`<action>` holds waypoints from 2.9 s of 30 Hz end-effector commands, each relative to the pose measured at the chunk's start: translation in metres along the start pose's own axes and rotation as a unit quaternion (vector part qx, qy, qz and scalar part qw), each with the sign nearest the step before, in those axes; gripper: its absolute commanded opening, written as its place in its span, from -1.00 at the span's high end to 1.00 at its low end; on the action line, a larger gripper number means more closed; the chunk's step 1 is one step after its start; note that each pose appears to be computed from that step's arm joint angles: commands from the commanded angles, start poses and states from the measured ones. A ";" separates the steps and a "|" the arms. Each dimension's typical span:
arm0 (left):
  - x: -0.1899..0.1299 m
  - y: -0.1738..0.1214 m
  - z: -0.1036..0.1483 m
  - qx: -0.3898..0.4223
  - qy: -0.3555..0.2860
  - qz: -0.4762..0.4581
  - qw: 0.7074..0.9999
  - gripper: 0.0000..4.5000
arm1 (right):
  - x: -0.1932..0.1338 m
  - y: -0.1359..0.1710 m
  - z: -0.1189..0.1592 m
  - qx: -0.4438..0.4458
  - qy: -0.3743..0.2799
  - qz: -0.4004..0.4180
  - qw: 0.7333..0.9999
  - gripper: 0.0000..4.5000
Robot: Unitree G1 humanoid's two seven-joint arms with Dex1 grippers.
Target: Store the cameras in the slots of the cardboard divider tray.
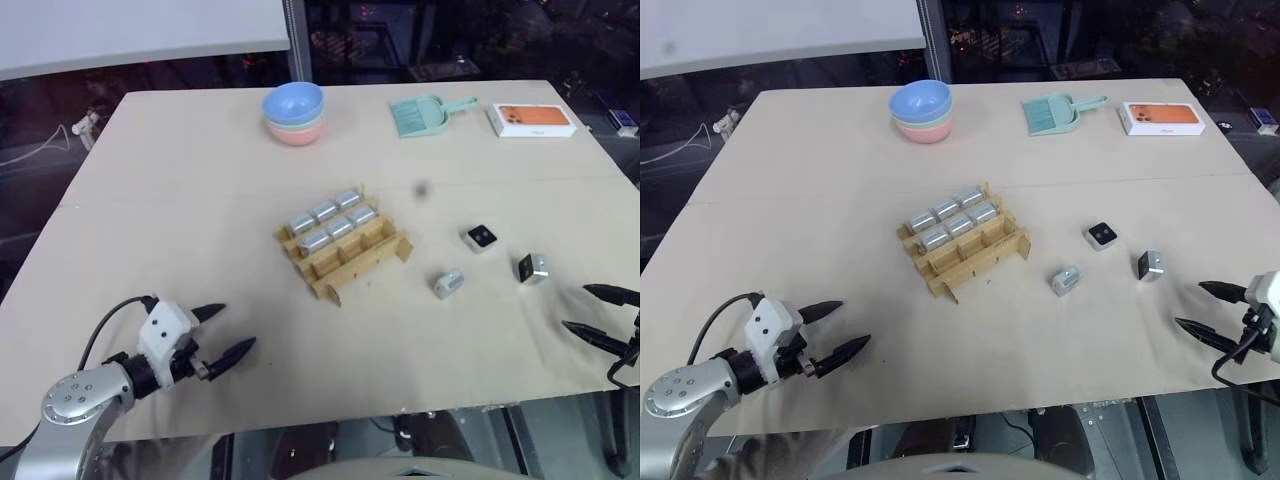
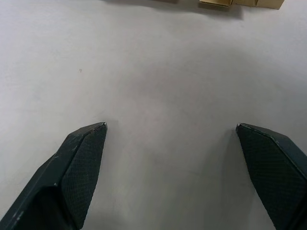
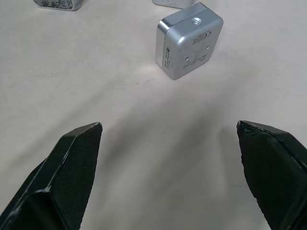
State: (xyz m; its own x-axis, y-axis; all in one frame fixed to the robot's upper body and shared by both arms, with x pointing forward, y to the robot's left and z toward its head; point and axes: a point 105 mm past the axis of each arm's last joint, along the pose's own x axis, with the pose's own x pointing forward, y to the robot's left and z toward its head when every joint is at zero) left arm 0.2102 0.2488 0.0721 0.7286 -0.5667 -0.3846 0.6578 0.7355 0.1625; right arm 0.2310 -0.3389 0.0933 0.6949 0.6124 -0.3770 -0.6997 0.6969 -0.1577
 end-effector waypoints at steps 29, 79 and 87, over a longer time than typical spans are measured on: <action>-0.001 0.023 0.056 0.036 -0.071 0.021 0.997 -1.00 | 0.017 -0.009 0.013 0.141 0.056 -0.135 0.979 -0.98; -0.017 0.000 0.147 0.112 -0.101 -0.274 0.950 -1.00 | 0.087 0.013 0.140 -0.021 -0.060 -0.080 0.995 0.65; -0.012 0.017 0.139 0.107 -0.127 -0.240 0.956 -1.00 | 0.145 0.102 0.222 -0.213 -0.171 0.256 0.927 0.65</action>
State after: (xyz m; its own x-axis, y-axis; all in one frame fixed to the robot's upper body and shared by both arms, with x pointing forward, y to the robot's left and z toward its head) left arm 0.2384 0.2134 0.1998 0.3259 -0.9119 -0.2493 0.9415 0.2889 0.1736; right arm 0.3036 -0.1073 0.2258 0.3090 0.9343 -0.1776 -0.8939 0.2216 -0.3896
